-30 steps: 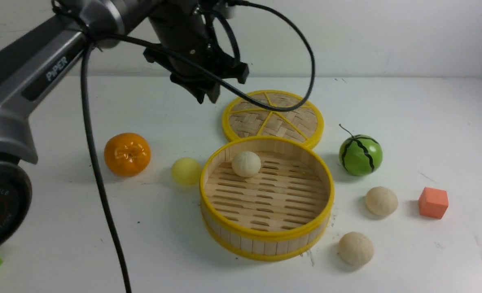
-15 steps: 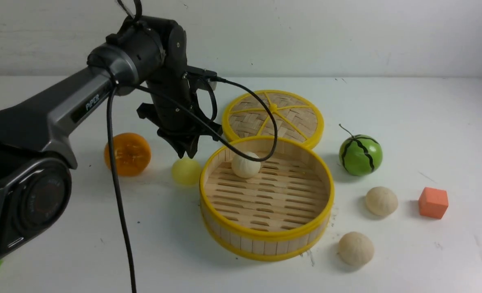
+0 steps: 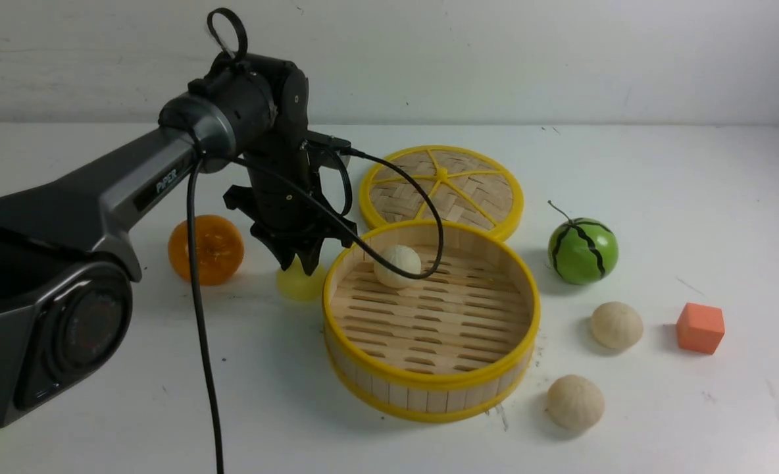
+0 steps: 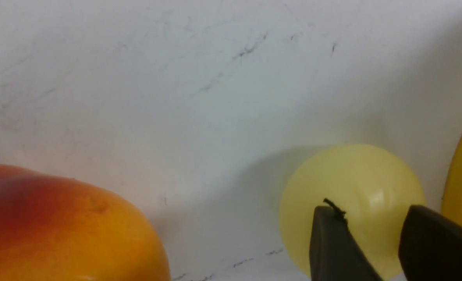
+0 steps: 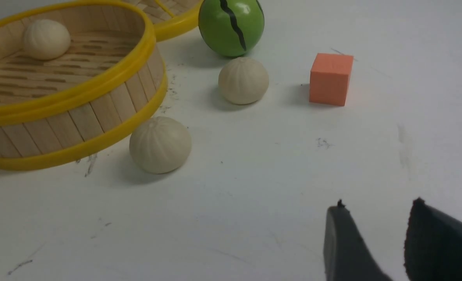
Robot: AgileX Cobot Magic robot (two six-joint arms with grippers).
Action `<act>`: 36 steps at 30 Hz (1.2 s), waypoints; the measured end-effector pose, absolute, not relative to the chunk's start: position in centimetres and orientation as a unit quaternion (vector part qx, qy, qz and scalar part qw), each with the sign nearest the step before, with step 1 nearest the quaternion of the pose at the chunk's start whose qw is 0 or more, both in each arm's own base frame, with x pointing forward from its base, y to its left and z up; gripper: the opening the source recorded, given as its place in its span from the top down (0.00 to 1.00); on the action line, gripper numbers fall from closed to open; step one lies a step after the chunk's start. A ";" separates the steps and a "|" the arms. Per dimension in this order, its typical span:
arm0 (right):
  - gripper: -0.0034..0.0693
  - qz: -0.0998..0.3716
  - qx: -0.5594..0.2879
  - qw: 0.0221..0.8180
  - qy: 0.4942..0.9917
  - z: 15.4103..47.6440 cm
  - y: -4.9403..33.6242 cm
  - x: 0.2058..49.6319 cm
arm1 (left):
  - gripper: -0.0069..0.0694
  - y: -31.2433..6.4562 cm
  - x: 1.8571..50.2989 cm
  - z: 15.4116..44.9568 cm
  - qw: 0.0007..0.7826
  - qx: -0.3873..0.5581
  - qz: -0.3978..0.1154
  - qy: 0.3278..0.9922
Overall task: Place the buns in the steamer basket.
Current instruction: Use the left arm to grab a steamed stuffed bun, then use the left arm to put the steamed stuffed bun into the steamer
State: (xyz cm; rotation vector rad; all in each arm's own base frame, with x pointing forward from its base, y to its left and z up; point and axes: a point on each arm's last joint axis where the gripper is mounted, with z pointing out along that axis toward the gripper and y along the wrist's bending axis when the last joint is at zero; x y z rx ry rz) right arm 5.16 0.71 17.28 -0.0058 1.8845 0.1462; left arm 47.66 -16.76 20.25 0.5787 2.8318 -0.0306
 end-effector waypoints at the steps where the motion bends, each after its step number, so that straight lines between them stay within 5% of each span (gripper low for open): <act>1: 0.62 0.063 -0.002 0.586 0.808 17.3 0.7 5.2 | 0.60 -16.8 47.7 20.2 0.125 0.199 -0.010 0.972; 8: 0.62 0.063 -0.002 0.586 0.808 17.3 0.7 5.2 | 0.64 -16.7 47.8 19.8 0.123 0.198 -0.008 0.972; 14: 0.62 0.063 -0.002 0.586 0.808 17.3 0.7 5.2 | 0.92 -16.7 47.8 19.8 0.123 0.197 -0.008 0.973; 19: 0.62 0.063 -0.002 0.586 0.808 17.3 0.7 5.2 | 0.93 -16.7 47.7 20.3 0.127 0.197 -0.009 0.972; 24: 0.62 0.063 -0.002 0.586 0.808 17.3 0.7 5.2 | 0.93 -16.5 47.1 23.1 0.152 0.190 -0.014 0.970; 32: 0.62 0.063 -0.002 0.586 0.808 17.3 0.7 5.2 | 0.93 -16.5 42.4 32.4 0.223 0.170 -0.044 0.959; 36: 0.62 0.063 -0.002 0.586 0.808 17.3 0.7 5.2 | 0.93 -19.6 37.4 32.6 0.191 0.224 -0.049 0.954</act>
